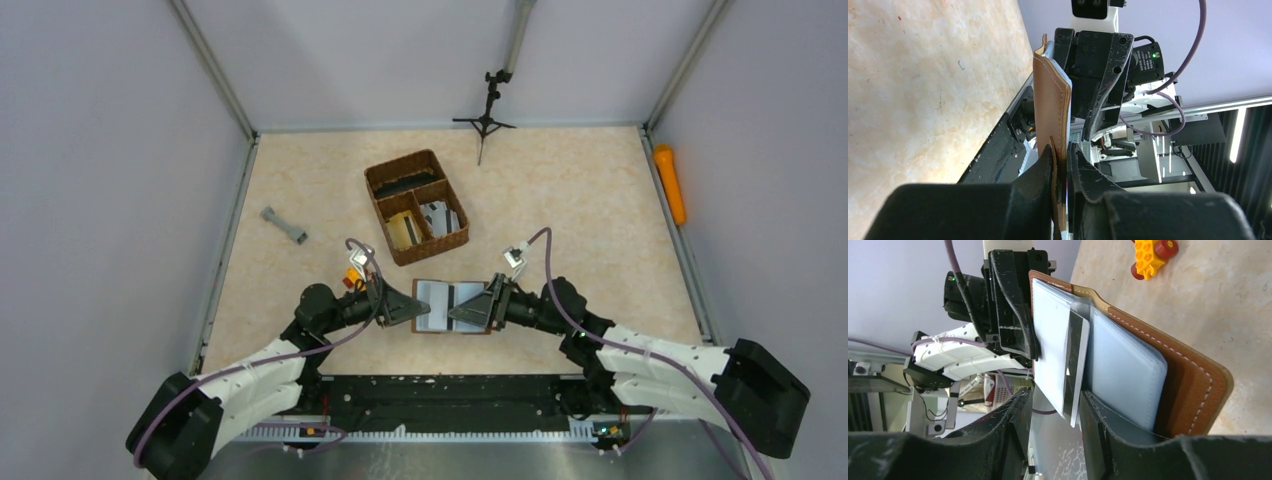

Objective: Take the credit cards out of the card holder
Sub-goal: Remove the credit card from the card holder, then place the credit card in the storage box.

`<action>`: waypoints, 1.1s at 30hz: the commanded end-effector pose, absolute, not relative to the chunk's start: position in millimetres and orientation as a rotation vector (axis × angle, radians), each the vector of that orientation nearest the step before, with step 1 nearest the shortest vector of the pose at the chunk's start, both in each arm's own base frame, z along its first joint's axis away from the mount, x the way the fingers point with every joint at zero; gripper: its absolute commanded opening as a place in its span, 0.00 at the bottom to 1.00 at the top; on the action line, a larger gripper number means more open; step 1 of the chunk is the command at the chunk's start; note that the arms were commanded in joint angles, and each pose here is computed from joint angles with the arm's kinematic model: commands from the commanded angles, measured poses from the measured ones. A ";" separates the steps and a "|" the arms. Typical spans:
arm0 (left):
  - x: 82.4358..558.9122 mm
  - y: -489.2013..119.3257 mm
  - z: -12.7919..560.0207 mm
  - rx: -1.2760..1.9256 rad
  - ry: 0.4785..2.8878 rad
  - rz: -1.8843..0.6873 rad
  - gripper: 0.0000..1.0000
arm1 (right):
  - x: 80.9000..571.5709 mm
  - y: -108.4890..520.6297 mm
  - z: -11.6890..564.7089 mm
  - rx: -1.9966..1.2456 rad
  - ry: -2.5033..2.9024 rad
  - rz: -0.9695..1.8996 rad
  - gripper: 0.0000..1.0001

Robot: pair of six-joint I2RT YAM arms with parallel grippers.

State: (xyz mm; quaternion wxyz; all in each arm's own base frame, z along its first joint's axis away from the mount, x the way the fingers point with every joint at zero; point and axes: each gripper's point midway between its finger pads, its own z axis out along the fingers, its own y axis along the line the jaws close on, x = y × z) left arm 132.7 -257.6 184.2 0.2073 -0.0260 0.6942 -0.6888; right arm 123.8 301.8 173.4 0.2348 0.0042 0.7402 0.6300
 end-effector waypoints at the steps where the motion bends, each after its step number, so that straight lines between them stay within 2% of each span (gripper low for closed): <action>1: 125.5 -256.8 215.0 0.028 1.789 -1.994 0.00 | 123.9 301.6 178.5 0.009 1.983 1.771 0.39; 3: 124.8 -256.9 213.3 0.031 1.796 -1.994 0.00 | 124.6 301.4 179.5 0.015 1.978 1.774 0.30; 6: 125.7 -256.7 211.7 0.027 1.799 -1.984 0.00 | 126.7 300.1 179.0 0.031 1.978 1.763 0.09; 8: 129.1 -256.9 206.1 0.014 1.824 -1.949 0.00 | 130.4 297.0 174.7 0.060 1.989 1.731 0.00; 16: 150.0 -245.7 165.7 -0.112 1.996 -1.667 0.00 | 149.9 270.7 145.5 0.148 2.080 1.484 0.00; 23: 162.8 -230.2 139.4 -0.163 2.127 -1.413 0.01 | 165.9 259.8 142.5 0.045 2.139 1.245 0.00; 33: 160.5 -230.4 116.0 -0.114 2.249 -1.333 0.01 | 206.1 270.1 168.8 -0.234 2.212 0.916 0.00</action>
